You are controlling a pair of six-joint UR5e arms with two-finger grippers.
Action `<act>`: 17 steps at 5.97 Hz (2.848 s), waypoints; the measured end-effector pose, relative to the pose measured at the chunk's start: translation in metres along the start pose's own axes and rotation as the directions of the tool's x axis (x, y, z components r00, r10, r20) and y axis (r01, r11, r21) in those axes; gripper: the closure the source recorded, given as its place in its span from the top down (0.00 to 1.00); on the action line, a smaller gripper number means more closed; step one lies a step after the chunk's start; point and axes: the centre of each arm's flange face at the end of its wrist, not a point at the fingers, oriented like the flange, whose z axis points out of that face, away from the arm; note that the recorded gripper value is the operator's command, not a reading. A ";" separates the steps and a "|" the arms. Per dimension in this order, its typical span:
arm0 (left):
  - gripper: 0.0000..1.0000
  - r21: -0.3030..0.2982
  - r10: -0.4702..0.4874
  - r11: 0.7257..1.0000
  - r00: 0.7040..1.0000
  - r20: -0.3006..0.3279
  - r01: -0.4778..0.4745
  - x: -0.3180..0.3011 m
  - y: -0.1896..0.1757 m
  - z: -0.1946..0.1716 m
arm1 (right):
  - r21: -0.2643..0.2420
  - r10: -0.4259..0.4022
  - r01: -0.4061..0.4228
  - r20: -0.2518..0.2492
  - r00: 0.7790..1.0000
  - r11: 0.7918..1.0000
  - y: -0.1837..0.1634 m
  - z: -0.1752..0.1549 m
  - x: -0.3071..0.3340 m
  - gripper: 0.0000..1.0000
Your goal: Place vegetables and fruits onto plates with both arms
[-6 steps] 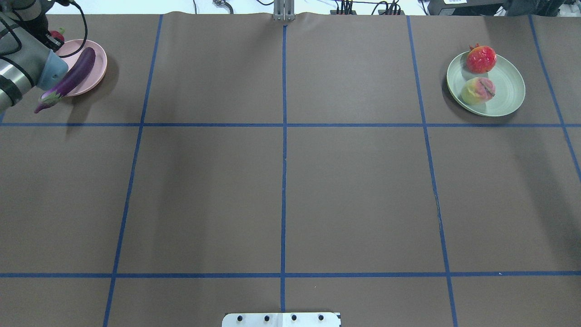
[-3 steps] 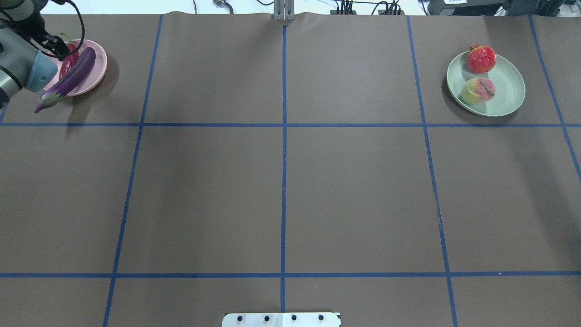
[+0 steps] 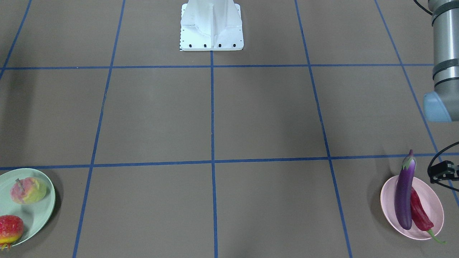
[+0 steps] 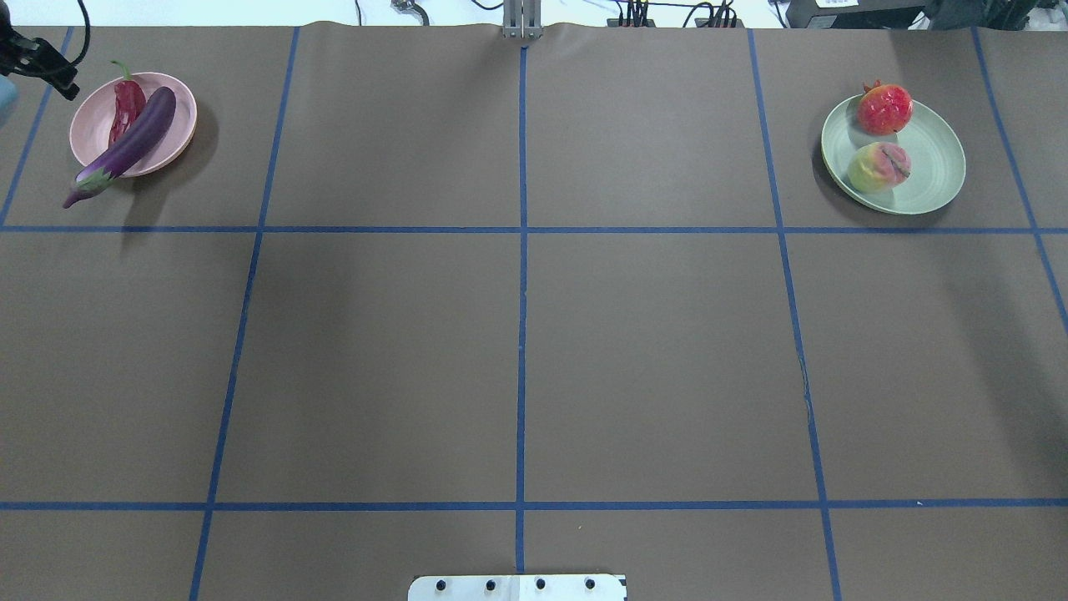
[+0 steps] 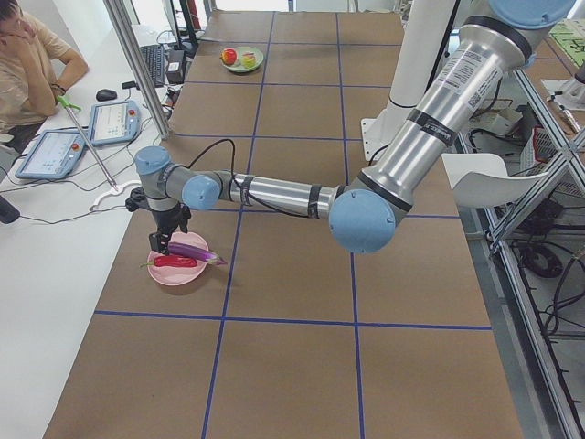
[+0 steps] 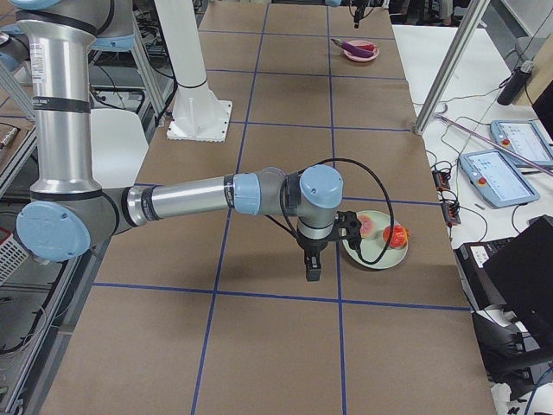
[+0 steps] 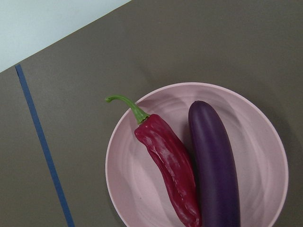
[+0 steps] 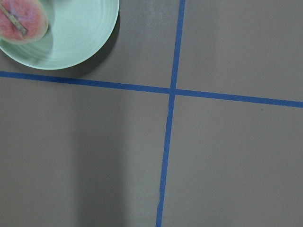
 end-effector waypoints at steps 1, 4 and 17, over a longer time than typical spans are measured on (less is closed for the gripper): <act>1.00 -0.003 -0.041 0.999 0.999 -0.012 0.041 -0.013 0.042 -0.023 | 0.000 0.001 -0.001 -0.001 1.000 1.000 0.000 0.000 0.000 1.00; 1.00 -0.018 -0.096 0.995 0.995 -0.038 0.095 -0.044 0.216 -0.053 | 0.000 0.001 -0.001 -0.003 1.000 1.000 0.000 0.000 0.000 1.00; 1.00 0.002 -0.232 0.971 0.949 -0.213 0.237 -0.101 0.361 -0.067 | -0.008 0.012 -0.012 -0.001 1.000 1.000 0.012 0.007 0.005 1.00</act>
